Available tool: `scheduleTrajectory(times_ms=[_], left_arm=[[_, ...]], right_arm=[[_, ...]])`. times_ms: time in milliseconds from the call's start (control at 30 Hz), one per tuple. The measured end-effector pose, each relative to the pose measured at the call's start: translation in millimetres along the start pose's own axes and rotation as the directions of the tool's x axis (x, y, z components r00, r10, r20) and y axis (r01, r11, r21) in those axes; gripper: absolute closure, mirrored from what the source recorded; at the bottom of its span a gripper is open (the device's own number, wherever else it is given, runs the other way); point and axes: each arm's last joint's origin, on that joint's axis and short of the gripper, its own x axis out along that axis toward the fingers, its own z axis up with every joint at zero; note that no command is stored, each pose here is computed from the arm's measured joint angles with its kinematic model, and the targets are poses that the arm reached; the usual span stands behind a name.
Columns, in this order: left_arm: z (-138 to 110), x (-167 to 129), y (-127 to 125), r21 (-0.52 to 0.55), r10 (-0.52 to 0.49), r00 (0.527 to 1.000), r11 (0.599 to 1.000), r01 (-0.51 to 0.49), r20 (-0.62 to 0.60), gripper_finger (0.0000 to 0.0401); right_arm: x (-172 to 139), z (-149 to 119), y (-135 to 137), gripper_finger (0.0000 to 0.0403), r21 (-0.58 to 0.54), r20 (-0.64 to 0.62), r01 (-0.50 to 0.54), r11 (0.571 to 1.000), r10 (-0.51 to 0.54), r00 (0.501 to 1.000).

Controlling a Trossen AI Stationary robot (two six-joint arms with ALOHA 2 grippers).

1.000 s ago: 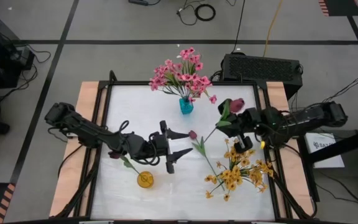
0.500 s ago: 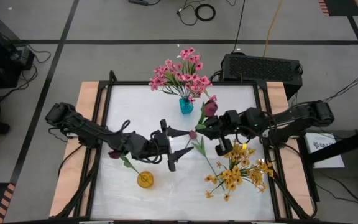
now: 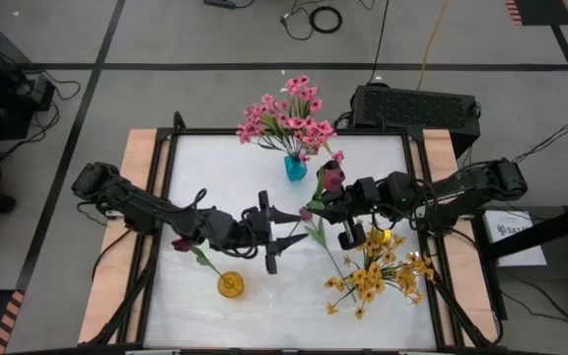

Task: Sort flowers into vase by color
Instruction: Put the top dark red tulip into the yellow vase

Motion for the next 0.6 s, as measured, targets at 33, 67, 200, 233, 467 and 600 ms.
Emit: scheduleTrajectory(times_ms=[33,67,200,233,467,600], left_arm=[[0.3,-0.3,0.0,0.001,-0.006,1.000,1.000,0.006,-0.002,0.0227],[0.7,-0.9,0.0,0.003,-0.014,1.000,1.000,0.014,-0.006,0.0241],[3.9,-4.1,1.2,0.009,-0.028,0.999,1.000,0.028,-0.019,0.0290],[4.7,-5.1,1.6,0.012,-0.030,0.999,0.999,0.030,-0.025,0.0302],[8.7,-10.1,4.1,0.027,-0.031,0.998,0.999,0.032,-0.051,0.0379],[7.2,-11.1,4.1,0.035,-0.031,0.997,0.999,0.034,-0.074,0.0392]], right_arm=[[0.0,0.2,0.0,0.0401,0.000,0.001,0.000,1.000,0.000,1.000],[0.0,0.2,0.0,0.0401,0.000,0.001,0.000,1.000,0.000,1.000],[0.0,0.1,0.0,0.0401,0.001,0.000,0.000,1.000,0.000,1.000],[0.0,0.1,0.0,0.0401,0.001,0.000,0.000,1.000,0.000,1.000],[-0.2,-3.9,-0.3,0.0396,0.011,-0.044,0.004,1.000,-0.003,0.999],[-0.4,-6.7,-0.6,0.0361,0.045,-0.077,0.010,0.999,-0.006,0.997]])
